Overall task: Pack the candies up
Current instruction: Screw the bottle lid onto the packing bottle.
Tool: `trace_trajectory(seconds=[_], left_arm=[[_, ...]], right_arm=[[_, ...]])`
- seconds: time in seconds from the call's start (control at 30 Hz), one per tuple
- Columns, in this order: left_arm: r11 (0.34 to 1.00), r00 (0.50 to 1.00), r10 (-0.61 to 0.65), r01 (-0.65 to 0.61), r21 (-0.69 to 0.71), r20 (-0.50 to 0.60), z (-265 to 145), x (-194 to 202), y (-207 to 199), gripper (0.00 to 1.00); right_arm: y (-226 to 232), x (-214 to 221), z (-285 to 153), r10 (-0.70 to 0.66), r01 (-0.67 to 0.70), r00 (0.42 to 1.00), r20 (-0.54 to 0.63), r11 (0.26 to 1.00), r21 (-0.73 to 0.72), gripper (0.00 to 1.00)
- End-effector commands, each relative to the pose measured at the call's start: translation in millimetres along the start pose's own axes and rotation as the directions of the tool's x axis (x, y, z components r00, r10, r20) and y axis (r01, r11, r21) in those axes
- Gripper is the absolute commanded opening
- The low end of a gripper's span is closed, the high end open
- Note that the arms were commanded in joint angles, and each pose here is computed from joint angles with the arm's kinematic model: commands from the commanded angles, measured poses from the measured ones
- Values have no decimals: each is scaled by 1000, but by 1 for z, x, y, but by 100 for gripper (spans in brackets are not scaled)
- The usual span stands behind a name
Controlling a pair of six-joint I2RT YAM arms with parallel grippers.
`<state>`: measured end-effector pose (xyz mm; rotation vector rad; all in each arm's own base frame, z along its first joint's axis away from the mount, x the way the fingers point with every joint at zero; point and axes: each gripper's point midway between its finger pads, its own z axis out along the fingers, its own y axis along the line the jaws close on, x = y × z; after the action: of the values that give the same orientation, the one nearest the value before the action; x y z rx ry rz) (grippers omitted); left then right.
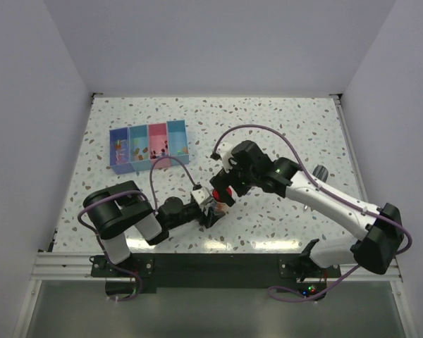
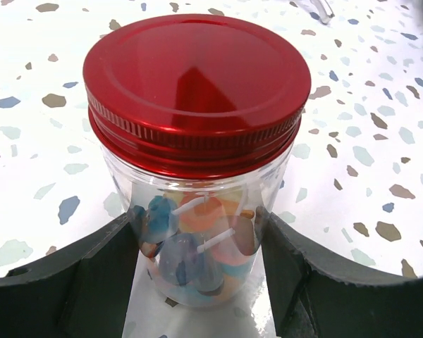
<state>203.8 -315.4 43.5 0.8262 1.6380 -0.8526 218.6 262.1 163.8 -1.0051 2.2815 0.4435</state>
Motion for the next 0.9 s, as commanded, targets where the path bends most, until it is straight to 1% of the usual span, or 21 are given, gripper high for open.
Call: trace_trajectory(seconds=[0.0, 0.07, 0.1, 0.13, 0.2, 0.33, 0.4, 0.47, 0.6, 0.87], left_arm=[[994, 971, 47, -69, 85, 236, -2, -56, -18, 2], [989, 973, 55, -85, 124, 225, -2, -54, -24, 1], [987, 977, 55, -85, 139, 208, -2, -50, -26, 1], [984, 979, 56, -87, 156, 197, -1, -47, -29, 1], [980, 980, 55, -90, 180, 189, -1, -47, -32, 1], [971, 984, 58, -95, 218, 168, 0, -45, -36, 1], [963, 988, 60, -96, 253, 146, 0, -41, -41, 1], [955, 987, 59, -99, 278, 149, 0, -43, -45, 1], [944, 990, 58, -95, 316, 126, 0, -40, -51, 1], [934, 991, 72, -107, 341, 115, 0, -38, -55, 1]], right_arm=[[0, -6, -31, -301, 305, 952, 55, 947, -100, 98], [7, 2, -36, -379, 383, 924, 52, 909, -164, 98], [8, 6, -35, -436, 437, 898, 50, 879, -189, 98], [11, 10, -35, -457, 454, 889, 43, 863, -221, 98], [10, 13, -31, -505, 497, 863, 28, 836, -235, 98], [15, 34, -19, -574, 529, 818, -39, 776, -344, 98], [17, 38, -16, -601, 544, 798, -42, 749, -377, 99], [20, 40, -14, -610, 546, 792, -39, 735, -403, 99], [27, 35, -11, -607, 550, 795, 3, 719, -425, 98], [33, 35, -9, -606, 542, 795, 12, 702, -461, 97]])
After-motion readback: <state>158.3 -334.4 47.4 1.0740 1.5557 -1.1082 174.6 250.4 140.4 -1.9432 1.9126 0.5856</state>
